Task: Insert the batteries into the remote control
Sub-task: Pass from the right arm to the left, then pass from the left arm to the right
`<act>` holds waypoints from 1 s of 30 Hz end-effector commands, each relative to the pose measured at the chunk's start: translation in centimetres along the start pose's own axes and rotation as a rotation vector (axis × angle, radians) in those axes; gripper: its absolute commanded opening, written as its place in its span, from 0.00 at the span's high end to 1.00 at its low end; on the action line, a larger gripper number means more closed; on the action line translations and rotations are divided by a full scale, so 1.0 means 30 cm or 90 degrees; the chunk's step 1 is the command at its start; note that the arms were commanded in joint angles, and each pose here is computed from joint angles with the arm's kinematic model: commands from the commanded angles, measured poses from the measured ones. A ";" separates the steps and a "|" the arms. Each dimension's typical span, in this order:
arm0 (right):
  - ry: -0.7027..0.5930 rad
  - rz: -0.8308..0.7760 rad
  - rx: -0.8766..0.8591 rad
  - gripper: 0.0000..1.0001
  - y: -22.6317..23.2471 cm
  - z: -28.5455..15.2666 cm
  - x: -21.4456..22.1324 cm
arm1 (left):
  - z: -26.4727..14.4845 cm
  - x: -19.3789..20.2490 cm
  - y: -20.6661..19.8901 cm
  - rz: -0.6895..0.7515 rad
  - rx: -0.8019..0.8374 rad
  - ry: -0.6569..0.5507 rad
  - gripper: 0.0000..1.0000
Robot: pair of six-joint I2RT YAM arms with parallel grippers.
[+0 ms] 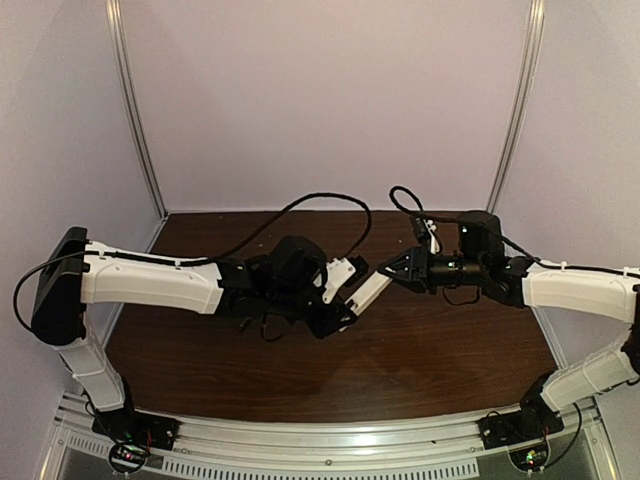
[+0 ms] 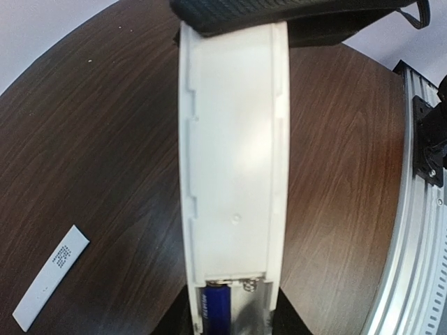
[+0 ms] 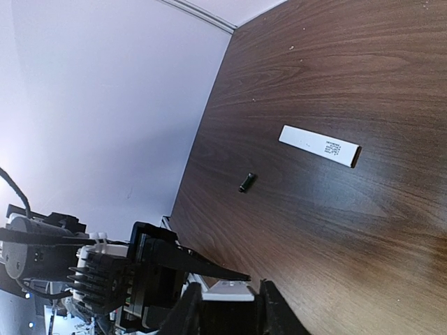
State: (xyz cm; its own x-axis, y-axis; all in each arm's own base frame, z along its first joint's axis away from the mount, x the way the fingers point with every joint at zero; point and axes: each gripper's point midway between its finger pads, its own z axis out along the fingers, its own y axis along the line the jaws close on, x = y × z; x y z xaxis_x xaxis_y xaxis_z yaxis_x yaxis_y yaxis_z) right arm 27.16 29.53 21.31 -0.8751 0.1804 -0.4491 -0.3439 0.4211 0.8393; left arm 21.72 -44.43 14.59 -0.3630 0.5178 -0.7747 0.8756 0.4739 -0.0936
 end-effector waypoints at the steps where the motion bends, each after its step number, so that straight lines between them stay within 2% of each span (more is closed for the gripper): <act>1: 0.016 0.002 -0.027 0.64 0.026 0.013 0.015 | 0.008 -0.047 0.031 -0.011 -0.032 -0.021 0.78; 4: 0.023 0.014 -0.028 0.57 0.015 0.020 0.027 | 0.005 -0.055 0.045 -0.018 -0.047 -0.026 0.78; 20: 0.025 0.047 -0.030 0.59 -0.021 0.059 0.044 | -0.001 -0.076 0.034 -0.020 -0.037 -0.038 0.78; 23: 0.021 0.046 -0.032 0.67 -0.017 0.060 0.038 | 0.001 -0.070 0.031 -0.018 -0.032 -0.035 0.78; 27: 0.019 0.044 -0.033 0.83 -0.015 0.058 0.035 | 0.004 -0.054 0.034 -0.017 -0.035 -0.026 0.77; 30: 0.020 0.044 -0.032 0.93 -0.016 0.055 0.039 | 0.000 -0.039 0.041 -0.015 -0.043 -0.015 0.61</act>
State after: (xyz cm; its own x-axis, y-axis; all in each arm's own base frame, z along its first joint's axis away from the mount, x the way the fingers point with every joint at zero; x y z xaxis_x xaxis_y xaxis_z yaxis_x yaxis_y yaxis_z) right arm 26.92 30.89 19.40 -0.9111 0.1751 -0.3733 -0.2875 0.3791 0.8795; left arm 22.67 -44.01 14.51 -0.3846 0.5093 -0.7699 0.8462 0.5277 -0.0736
